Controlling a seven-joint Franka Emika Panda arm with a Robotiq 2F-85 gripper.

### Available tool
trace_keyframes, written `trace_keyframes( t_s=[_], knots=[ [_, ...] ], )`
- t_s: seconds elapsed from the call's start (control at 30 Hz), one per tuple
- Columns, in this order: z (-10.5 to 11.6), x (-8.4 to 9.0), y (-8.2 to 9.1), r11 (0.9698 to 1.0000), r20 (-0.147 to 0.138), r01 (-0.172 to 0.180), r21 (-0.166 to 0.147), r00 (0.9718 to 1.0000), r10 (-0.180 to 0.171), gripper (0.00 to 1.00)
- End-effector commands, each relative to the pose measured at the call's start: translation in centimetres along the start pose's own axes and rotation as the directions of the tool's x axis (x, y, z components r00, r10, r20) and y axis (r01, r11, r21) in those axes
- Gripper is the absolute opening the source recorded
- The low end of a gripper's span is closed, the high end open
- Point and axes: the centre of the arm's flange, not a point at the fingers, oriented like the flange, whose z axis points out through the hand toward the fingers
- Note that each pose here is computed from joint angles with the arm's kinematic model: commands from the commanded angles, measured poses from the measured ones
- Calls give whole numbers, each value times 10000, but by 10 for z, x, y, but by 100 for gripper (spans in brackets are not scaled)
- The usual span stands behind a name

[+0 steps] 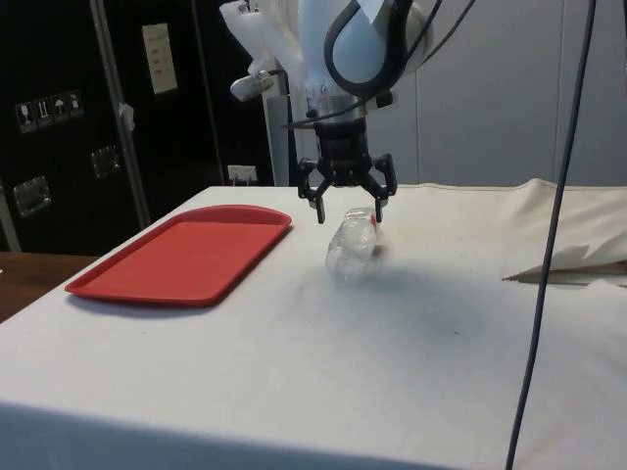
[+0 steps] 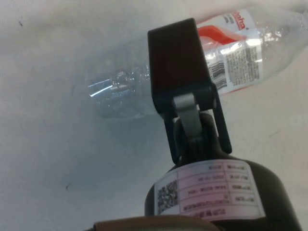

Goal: Place the bottle upright on the tray.

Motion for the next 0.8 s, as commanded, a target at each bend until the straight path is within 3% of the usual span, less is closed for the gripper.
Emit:
trace_keyframes(
  t_s=[0.0,0.03,0.07,0.1,0.3,0.33,0.37,0.6,0.77],
  knots=[
    [-2,-3,-2,9999,257,25,130,9997,-28,100],
    [-2,-3,-4,9999,289,6,151,9996,-10,100],
    [0,0,-2,10000,63,0,38,10000,0,100],
    [-2,-2,-4,9999,328,-2,142,9995,-2,100],
    [-1,1,-16,9998,586,-14,221,9983,1,100],
    [0,4,-15,9999,362,-30,167,9993,24,100],
    [-1,3,-17,9998,601,-17,194,9982,5,100],
    [2,5,-17,10000,483,-21,89,9988,16,100],
    [-2,11,-12,9998,553,145,144,9984,-153,100]
  ],
)
